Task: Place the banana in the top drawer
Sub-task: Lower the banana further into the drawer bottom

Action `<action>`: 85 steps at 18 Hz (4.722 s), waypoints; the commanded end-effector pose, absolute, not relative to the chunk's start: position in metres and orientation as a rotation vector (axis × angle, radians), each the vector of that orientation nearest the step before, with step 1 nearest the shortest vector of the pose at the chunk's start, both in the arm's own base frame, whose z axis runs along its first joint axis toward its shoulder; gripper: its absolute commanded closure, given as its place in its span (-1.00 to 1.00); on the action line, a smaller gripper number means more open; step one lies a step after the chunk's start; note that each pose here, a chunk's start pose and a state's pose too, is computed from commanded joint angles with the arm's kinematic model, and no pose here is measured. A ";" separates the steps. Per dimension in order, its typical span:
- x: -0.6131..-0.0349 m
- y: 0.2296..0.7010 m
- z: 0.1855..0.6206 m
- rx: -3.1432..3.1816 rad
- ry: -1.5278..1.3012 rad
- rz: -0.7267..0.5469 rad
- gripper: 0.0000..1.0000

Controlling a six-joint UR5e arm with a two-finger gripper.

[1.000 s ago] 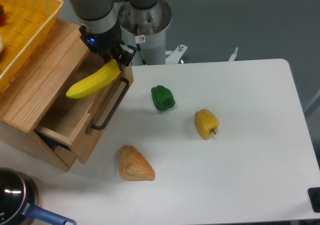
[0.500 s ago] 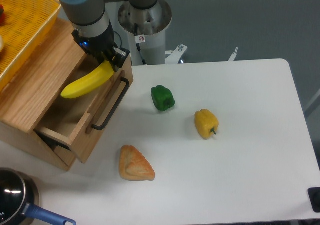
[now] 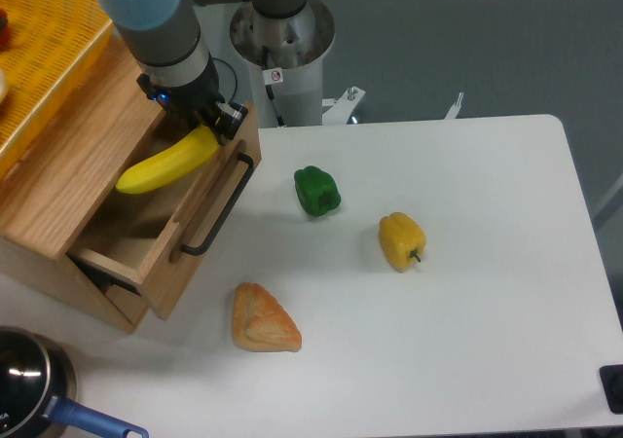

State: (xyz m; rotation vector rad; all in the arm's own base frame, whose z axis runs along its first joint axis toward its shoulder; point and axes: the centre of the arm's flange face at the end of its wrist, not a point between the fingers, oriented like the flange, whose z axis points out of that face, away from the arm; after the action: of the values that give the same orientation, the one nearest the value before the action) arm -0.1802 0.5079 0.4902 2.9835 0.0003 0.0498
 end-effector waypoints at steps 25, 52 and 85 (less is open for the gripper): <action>-0.169 0.506 0.497 2.993 -0.025 0.036 0.73; -0.176 0.517 0.489 2.987 -0.014 0.030 0.69; -0.180 0.524 0.476 2.968 -0.015 0.050 -0.01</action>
State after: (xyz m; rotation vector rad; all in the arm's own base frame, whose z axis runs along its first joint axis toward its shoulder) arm -0.1800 0.5245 0.4765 2.9681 -0.0147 0.0496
